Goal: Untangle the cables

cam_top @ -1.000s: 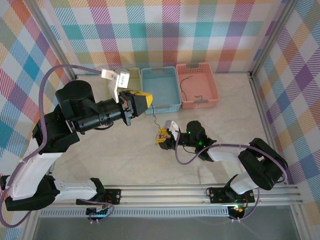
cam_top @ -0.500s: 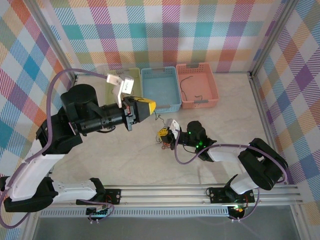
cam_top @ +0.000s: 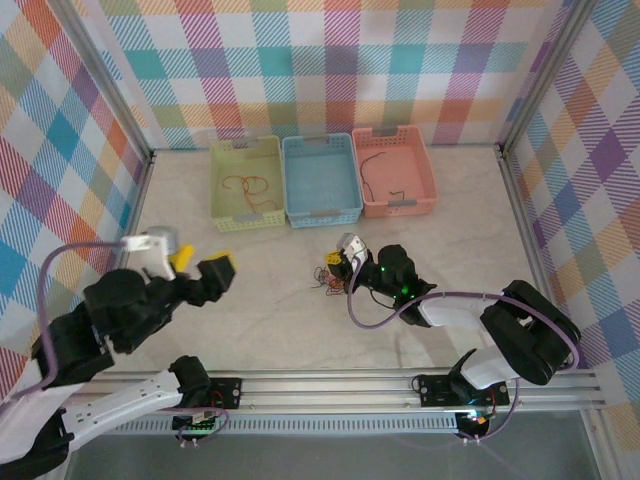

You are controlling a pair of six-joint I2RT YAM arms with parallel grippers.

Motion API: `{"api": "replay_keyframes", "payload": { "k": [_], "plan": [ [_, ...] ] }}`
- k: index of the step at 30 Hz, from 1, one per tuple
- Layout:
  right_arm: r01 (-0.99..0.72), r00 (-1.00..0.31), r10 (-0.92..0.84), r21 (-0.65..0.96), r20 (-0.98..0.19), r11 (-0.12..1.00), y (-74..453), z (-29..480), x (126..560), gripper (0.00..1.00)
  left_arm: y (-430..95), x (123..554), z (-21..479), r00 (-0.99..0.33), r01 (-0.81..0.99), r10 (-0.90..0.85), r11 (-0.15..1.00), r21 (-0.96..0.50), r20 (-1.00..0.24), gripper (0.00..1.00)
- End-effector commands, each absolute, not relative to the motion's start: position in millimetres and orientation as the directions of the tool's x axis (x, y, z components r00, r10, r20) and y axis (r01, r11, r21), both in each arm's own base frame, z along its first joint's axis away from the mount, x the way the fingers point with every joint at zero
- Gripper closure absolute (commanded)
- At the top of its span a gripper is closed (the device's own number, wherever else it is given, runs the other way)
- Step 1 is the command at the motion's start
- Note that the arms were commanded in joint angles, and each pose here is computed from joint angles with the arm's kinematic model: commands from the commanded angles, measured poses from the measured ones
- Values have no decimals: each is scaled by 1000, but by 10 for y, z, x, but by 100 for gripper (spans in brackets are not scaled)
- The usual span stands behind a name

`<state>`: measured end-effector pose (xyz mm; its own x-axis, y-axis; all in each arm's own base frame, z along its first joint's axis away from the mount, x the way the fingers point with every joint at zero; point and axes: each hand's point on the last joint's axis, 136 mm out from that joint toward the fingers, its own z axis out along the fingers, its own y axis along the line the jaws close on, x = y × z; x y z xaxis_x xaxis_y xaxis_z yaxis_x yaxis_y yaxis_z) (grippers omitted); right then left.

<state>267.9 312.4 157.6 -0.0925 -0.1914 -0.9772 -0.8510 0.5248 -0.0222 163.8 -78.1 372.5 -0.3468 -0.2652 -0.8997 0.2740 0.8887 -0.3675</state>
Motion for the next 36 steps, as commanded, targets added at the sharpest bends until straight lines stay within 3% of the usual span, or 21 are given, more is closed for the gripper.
{"api": "replay_keyframes", "payload": {
  "k": [1,8,15,19,25,30,36],
  "plan": [
    [-847,-80,-180,-28,-980,531,3128,1641,2688,100,-446,1712,3727,-253,126,-322,924,-361,-912,5],
    [-872,-69,-168,-22,-983,490,3172,1673,2615,100,-1675,1794,3464,-466,457,-106,821,-342,-878,5],
    [-884,-61,-157,-20,-986,467,3188,1700,2569,100,-2288,2008,2821,-595,465,-36,800,-380,-803,16],
    [-882,-68,-163,-17,-984,470,3187,1681,2579,100,-2679,1859,2718,-629,587,18,667,-459,-778,16],
    [-888,-66,-162,-16,-985,460,3203,1693,2565,100,-2912,1805,2583,-654,632,84,608,-482,-752,16],
    [-889,-68,-164,-15,-984,457,3203,1685,2558,100,-3146,1755,2622,-651,681,97,513,-523,-753,22],
    [-892,-67,-163,-14,-984,453,3211,1689,2555,100,-3261,1795,2534,-648,693,111,497,-522,-754,25]
  ]
}}
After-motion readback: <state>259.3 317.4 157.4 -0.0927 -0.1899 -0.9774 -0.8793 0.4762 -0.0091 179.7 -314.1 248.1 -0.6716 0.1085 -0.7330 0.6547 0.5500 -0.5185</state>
